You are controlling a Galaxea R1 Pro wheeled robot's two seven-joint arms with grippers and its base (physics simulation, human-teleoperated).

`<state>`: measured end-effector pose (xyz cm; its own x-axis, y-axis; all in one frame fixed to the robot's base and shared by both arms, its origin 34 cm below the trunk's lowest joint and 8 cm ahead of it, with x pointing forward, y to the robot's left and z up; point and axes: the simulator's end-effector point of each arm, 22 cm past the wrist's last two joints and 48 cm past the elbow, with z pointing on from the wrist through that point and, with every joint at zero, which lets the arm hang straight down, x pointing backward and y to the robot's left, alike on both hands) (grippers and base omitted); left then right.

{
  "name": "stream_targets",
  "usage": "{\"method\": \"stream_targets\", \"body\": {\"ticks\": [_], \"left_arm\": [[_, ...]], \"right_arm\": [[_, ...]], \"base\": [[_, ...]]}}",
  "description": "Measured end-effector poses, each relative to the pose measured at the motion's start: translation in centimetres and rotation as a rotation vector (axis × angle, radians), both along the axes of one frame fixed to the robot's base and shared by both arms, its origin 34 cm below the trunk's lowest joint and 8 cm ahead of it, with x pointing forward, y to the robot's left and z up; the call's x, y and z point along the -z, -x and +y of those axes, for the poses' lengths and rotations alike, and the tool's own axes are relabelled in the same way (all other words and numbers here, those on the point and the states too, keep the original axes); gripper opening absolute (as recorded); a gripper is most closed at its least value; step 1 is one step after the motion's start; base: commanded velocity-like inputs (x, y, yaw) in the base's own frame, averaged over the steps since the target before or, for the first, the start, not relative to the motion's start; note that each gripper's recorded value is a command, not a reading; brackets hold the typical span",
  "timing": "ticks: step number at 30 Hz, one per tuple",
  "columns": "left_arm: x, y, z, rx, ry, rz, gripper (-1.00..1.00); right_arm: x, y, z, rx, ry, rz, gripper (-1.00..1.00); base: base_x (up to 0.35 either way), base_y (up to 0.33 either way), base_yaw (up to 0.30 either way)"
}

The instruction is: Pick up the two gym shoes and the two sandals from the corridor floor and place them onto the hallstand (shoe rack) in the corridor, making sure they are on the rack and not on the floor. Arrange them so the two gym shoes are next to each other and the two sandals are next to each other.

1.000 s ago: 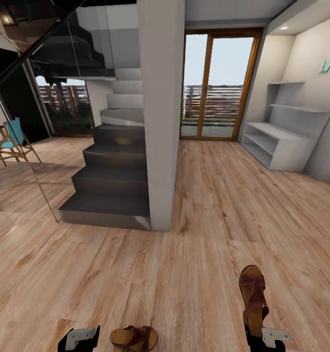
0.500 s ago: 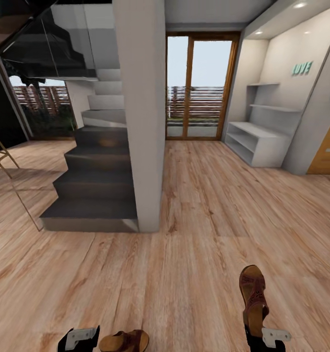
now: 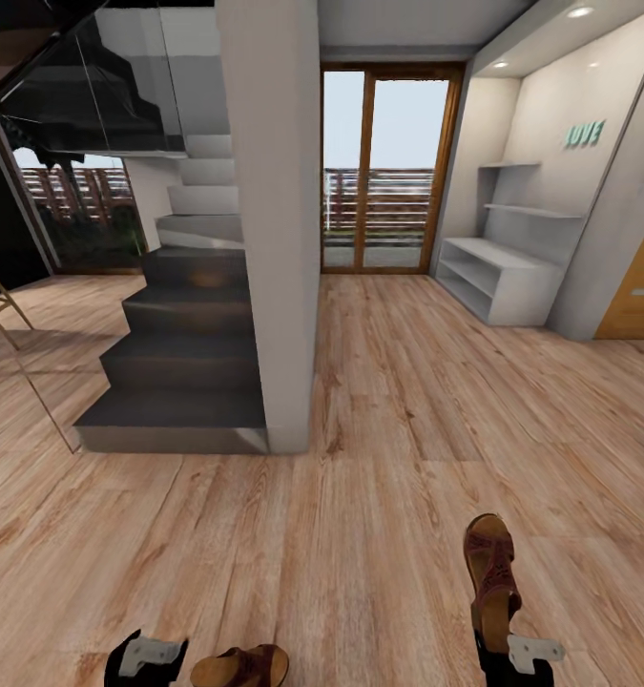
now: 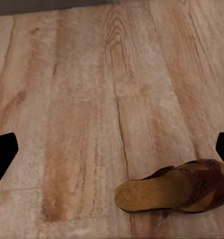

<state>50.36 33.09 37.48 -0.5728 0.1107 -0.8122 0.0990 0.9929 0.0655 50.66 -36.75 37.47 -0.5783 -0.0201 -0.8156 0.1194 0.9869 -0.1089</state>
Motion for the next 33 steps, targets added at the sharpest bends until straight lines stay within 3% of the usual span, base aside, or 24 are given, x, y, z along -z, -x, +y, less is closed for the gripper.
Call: {"method": "stream_targets", "body": {"ticks": [5, 7, 8, 9, 13, 19, 33], "left_arm": [[-0.3, -0.8, -0.5, 0.197, -0.007, 0.045, 1.0], [-0.5, -2.9, -1.0, 0.325, -0.021, 0.147, 1.0], [-0.7, -4.3, -1.5, 0.399, -0.062, 0.202, 1.0], [-1.0, -5.2, -1.7, 0.43, -0.08, 0.221, 1.0], [-1.5, -6.6, -2.0, 0.473, -0.101, 0.26, 1.0], [-1.8, -6.6, -2.5, 0.521, -0.09, 0.294, 1.0], [-1.4, -5.8, -2.7, 0.535, -0.083, 0.313, 1.0]], "right_arm": [[-2.6, -3.7, -0.2, -0.007, 0.008, -0.064, -1.0], [-5.9, -8.3, -0.4, -0.007, 0.008, -0.062, -1.0], [-8.5, -10.8, -0.5, -0.006, 0.007, -0.07, -1.0], [-10.1, -12.1, -0.4, -0.008, 0.008, -0.084, -1.0], [-12.2, -13.5, -0.5, -0.004, 0.008, -0.089, -1.0], [-13.3, -14.1, -0.6, -0.004, 0.01, -0.091, -1.0], [-13.5, -14.3, -0.5, -0.005, 0.011, -0.093, -1.0]], "base": [[0.0, 0.0, 0.0], [0.0, 0.0, 0.0], [0.0, 0.0, 0.0], [0.0, 0.0, 0.0], [0.0, 0.0, 0.0], [0.0, 0.0, 0.0], [0.0, 0.0, 0.0]]}}
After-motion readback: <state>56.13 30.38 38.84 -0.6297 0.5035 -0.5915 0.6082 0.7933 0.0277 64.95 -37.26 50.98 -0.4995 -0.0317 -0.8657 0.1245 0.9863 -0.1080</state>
